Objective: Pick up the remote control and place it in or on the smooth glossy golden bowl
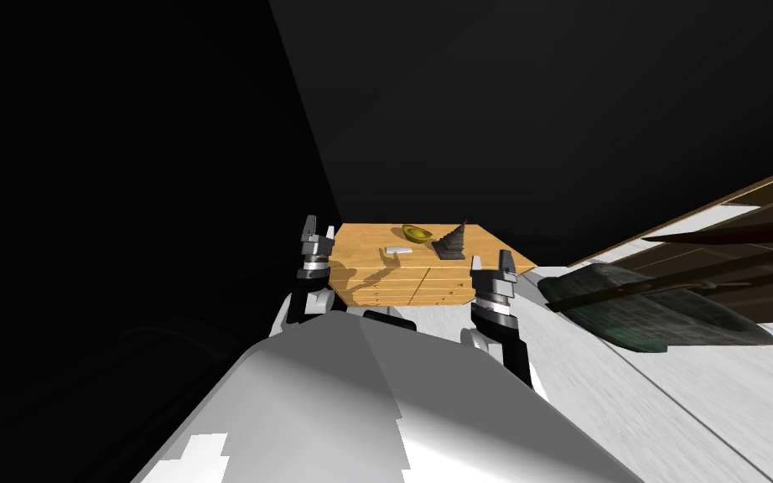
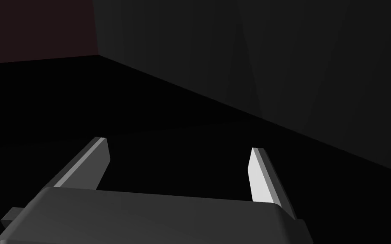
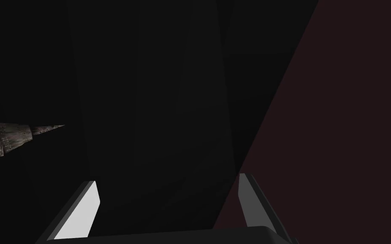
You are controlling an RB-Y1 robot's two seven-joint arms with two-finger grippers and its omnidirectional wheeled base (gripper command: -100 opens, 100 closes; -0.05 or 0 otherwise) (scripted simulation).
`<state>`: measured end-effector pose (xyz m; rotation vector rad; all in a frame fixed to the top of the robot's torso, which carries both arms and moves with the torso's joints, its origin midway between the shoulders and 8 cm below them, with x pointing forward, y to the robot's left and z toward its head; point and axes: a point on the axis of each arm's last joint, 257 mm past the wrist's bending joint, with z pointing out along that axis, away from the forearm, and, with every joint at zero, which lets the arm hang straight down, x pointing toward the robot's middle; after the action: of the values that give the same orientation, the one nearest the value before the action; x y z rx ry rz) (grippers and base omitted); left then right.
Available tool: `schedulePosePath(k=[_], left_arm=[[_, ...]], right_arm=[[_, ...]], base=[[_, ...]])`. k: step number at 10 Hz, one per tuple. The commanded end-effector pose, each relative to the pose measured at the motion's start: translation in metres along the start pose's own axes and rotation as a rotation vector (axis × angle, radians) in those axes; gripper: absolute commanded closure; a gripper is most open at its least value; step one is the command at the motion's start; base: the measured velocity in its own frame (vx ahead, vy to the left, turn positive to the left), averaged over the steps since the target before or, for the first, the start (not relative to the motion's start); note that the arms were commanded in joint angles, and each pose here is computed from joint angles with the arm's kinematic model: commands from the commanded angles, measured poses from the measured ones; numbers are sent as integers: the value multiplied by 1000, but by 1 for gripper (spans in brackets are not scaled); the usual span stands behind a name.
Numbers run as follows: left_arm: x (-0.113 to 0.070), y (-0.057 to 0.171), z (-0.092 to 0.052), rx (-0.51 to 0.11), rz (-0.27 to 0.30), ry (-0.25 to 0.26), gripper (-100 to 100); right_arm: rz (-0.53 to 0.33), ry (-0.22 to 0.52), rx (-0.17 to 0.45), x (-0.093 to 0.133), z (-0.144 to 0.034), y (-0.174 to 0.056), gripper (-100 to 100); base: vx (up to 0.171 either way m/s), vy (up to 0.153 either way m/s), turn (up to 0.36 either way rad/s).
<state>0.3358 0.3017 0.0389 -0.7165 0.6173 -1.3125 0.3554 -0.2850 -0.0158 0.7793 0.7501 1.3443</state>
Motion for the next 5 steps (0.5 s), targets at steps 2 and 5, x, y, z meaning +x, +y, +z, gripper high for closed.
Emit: schedulePosePath(k=[2,5], left_arm=[[0,0,0,0,0,0,0],[0,0,0,0,0,0,0]], right_arm=[[-40,52,30,2,-2,-10,-100],[-78,109,56,5,-5,-18,-100]], base=[[-54,-31,169],[-48,-29,142]])
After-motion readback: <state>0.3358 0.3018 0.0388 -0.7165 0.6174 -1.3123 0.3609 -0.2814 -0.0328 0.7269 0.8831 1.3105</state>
